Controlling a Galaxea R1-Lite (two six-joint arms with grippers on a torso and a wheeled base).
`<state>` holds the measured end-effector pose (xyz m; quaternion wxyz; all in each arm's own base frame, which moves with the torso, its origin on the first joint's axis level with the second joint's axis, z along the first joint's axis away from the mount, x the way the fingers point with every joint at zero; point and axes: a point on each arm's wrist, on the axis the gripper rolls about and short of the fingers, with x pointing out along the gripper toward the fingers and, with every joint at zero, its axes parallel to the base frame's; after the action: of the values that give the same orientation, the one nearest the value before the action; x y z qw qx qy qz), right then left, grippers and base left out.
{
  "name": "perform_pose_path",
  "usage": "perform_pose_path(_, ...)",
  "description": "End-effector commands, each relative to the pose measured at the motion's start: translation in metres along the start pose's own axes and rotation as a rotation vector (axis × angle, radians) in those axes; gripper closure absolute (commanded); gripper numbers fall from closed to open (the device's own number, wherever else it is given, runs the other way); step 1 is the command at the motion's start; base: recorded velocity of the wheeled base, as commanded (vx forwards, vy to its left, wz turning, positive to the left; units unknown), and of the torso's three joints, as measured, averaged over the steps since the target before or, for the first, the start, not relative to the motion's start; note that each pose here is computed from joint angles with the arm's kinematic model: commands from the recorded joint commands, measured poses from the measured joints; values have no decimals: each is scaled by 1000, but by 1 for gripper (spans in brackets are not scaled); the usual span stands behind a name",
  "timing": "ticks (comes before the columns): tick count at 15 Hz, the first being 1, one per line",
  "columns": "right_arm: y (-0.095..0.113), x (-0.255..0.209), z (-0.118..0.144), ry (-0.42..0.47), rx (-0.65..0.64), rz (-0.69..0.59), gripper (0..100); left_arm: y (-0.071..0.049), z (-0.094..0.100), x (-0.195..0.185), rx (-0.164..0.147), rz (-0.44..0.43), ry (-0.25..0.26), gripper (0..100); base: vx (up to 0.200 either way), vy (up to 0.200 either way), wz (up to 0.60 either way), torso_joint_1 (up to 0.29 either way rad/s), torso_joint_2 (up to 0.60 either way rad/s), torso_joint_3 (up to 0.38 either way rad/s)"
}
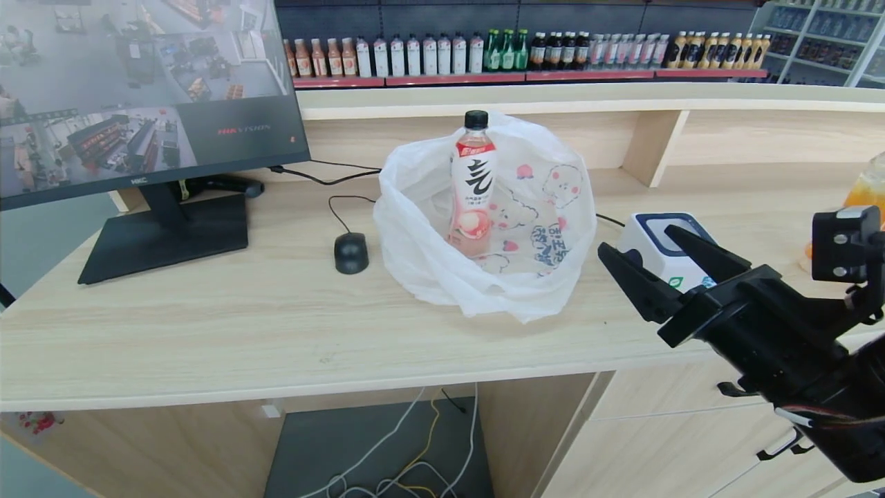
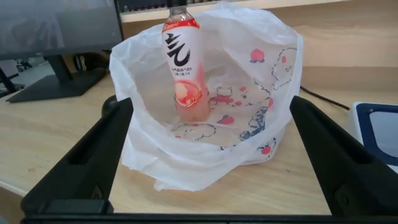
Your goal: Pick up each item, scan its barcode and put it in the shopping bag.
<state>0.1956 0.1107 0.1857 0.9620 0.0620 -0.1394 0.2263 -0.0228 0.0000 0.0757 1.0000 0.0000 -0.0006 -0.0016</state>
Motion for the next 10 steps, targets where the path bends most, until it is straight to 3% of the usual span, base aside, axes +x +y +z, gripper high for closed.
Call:
perform_pose_path(1,-3,1,-3,12,-5,-13,0,0,0,0,0,2,0,0,0,-200,0,12,2,2)
perform_pose_path(10,-6,-11,-2,22,-15,-26,0,0,0,0,-3,3,1,0,0,-200,0,3,3,3)
